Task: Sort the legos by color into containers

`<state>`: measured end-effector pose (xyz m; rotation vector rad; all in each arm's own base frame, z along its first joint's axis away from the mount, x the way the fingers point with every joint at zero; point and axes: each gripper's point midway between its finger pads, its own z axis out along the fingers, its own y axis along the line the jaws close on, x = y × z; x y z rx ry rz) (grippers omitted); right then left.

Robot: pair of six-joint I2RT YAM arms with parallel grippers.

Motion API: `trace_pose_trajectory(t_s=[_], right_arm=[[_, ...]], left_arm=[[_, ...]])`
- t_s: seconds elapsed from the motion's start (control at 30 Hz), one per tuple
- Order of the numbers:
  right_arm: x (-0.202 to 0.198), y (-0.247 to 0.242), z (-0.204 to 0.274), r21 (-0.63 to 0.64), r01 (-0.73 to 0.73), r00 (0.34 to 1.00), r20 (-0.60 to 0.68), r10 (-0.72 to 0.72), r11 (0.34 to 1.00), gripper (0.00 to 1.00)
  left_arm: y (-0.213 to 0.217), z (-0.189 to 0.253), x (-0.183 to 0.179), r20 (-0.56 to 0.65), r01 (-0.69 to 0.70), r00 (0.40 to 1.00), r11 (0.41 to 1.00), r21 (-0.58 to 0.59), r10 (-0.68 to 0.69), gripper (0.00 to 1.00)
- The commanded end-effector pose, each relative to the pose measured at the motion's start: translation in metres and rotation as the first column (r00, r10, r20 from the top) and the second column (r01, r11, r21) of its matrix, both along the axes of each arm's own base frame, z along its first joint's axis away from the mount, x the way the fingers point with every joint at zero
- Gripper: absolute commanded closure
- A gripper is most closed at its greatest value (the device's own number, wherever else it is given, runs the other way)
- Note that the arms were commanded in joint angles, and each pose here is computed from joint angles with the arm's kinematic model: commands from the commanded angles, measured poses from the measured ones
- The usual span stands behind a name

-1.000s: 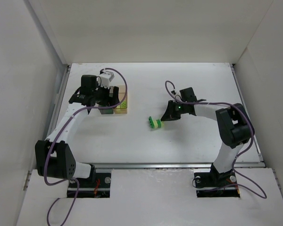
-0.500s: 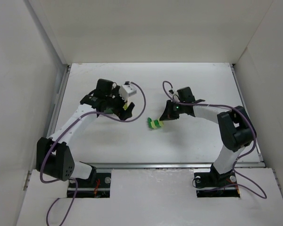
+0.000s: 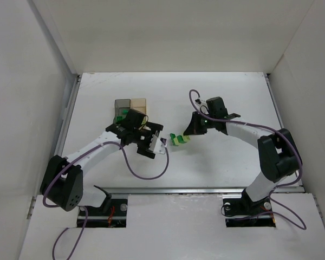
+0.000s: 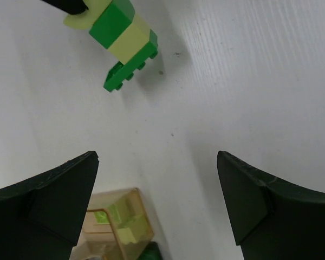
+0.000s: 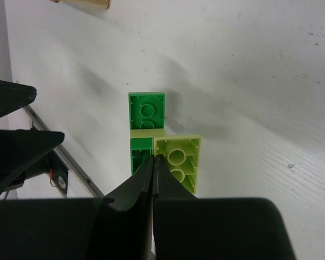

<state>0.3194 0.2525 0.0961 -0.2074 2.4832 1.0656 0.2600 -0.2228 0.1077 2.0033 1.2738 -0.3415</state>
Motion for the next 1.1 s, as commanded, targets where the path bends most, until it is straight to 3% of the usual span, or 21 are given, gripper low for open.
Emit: trace_pose_trajectory(t_s=[0.0, 0.2, 0.4, 0.6, 0.93, 0.97, 1.07], right_arm=[[-0.006, 0.009, 0.016, 0.044, -0.065, 0.997, 0.042, 0.063, 0.997, 1.0], [-0.017, 0.013, 0.014, 0.075, -0.119, 0.993, 0.022, 0.118, 0.99, 1.0], [-0.02, 0.017, 0.03, 0.111, -0.158, 0.987, 0.054, 0.153, 0.981, 1.0], [-0.024, 0.025, 0.044, 0.145, -0.2, 0.979, 0.075, 0.19, 0.969, 1.0], [-0.028, 0.027, 0.06, 0.161, -0.203, 0.977, 0.099, 0.188, 0.966, 1.0], [-0.028, 0.027, 0.06, 0.161, -0.203, 0.977, 0.099, 0.188, 0.966, 1.0], [-0.031, 0.03, 0.06, 0.161, -0.213, 0.975, 0.099, 0.199, 0.964, 1.0]], left_arm=[[-0.025, 0.023, 0.011, 0.264, 0.255, 0.934, 0.967, -0.022, -0.241, 0.11], [-0.054, 0.026, 0.018, 0.332, 0.322, 0.896, 0.947, -0.023, -0.296, 0.12], [-0.058, 0.015, 0.009, 0.379, 0.409, 0.836, 0.911, 0.053, -0.397, 0.16], [-0.066, -0.002, 0.003, 0.347, 0.425, 0.833, 0.9, 0.095, -0.431, 0.37], [-0.066, -0.013, 0.005, 0.282, 0.408, 0.86, 0.905, 0.121, -0.426, 0.47], [-0.067, -0.012, 0.006, 0.283, 0.398, 0.866, 0.91, 0.112, -0.413, 0.5], [-0.068, -0.009, 0.007, 0.267, 0.374, 0.883, 0.923, 0.096, -0.386, 0.71]])
